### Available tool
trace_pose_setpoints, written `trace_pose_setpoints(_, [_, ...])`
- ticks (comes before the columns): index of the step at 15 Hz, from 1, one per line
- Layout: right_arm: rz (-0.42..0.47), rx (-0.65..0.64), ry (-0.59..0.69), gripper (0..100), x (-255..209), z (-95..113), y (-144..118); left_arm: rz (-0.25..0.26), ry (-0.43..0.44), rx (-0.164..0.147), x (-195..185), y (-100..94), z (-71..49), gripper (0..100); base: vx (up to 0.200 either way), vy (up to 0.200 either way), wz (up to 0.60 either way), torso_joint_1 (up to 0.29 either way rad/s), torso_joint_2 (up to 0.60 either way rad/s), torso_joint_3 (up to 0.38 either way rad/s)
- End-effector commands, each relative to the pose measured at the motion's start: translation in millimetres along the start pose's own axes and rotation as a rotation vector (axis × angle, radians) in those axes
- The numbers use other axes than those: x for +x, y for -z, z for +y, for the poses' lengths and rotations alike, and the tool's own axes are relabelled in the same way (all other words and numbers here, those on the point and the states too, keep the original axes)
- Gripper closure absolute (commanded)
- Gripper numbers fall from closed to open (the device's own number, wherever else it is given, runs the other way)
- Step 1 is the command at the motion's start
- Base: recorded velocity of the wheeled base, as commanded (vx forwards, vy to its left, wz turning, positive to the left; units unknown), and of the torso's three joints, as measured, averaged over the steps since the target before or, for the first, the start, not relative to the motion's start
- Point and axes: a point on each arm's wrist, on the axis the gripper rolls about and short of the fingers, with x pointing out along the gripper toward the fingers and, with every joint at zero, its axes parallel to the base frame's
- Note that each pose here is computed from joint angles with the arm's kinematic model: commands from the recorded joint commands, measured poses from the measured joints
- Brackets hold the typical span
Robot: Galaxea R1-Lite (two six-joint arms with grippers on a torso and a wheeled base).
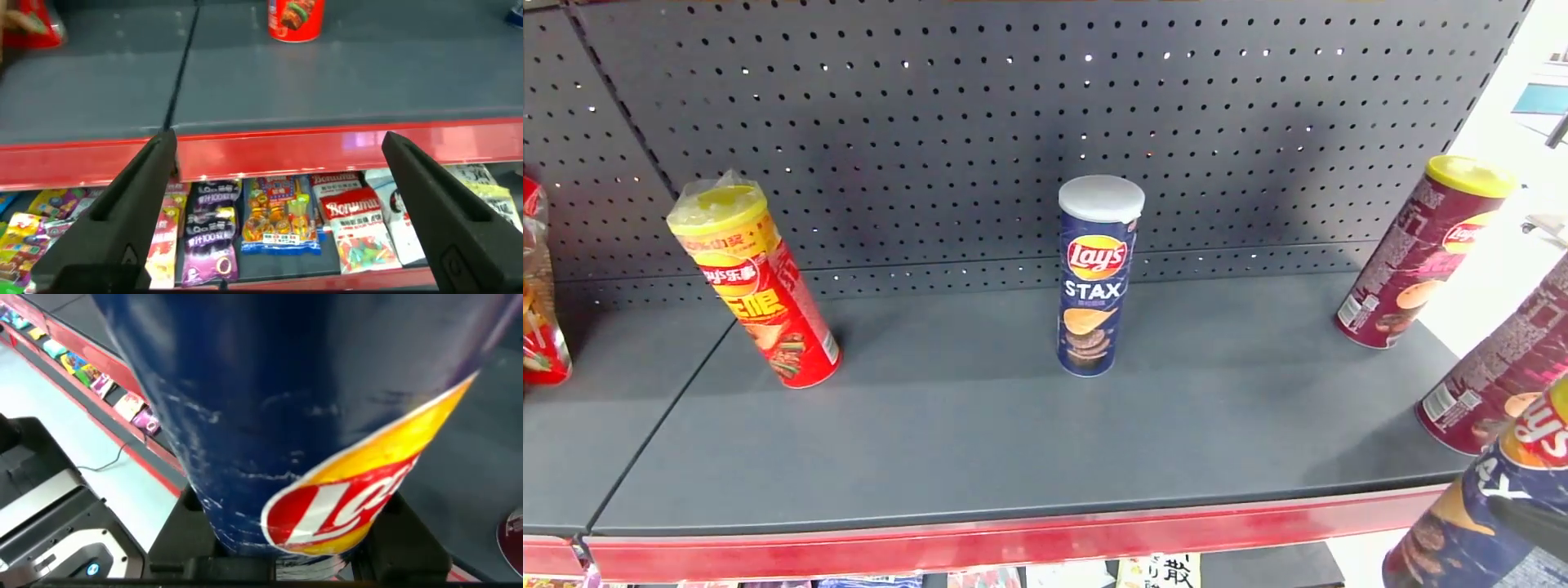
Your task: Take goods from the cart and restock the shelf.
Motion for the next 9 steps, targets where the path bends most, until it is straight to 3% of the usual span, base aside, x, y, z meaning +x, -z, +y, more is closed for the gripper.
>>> trace_pose_setpoints(1, [0.004,-0.004,-0.033,100,0,3,3,0.000,0.000,-0.001,0,-0.1,0.0,0,0.000,0.000,0.00,0.000,0.00,0.000])
trace_pose_setpoints(4, [-0.005,-0.016,-0.078,100,1,5,0,0.000,0.000,0.000,0,-0.1,0.0,0,0.000,0.000,0.00,0.000,0.00,0.000])
trace_pose_setpoints(7, [-0.003,-0.018,-0.087,100,2,5,-2,0.049,0.008,0.003,4,-1.1,0.1,0,0.000,0.000,0.00,0.000,0.00,0.000])
trace_pose_setpoints(9, [-0.002,-0.017,-0.087,100,2,5,-1,0.016,0.094,0.027,2,-12.1,-1.3,0,0.000,0.000,0.00,0.000,0.00,0.000])
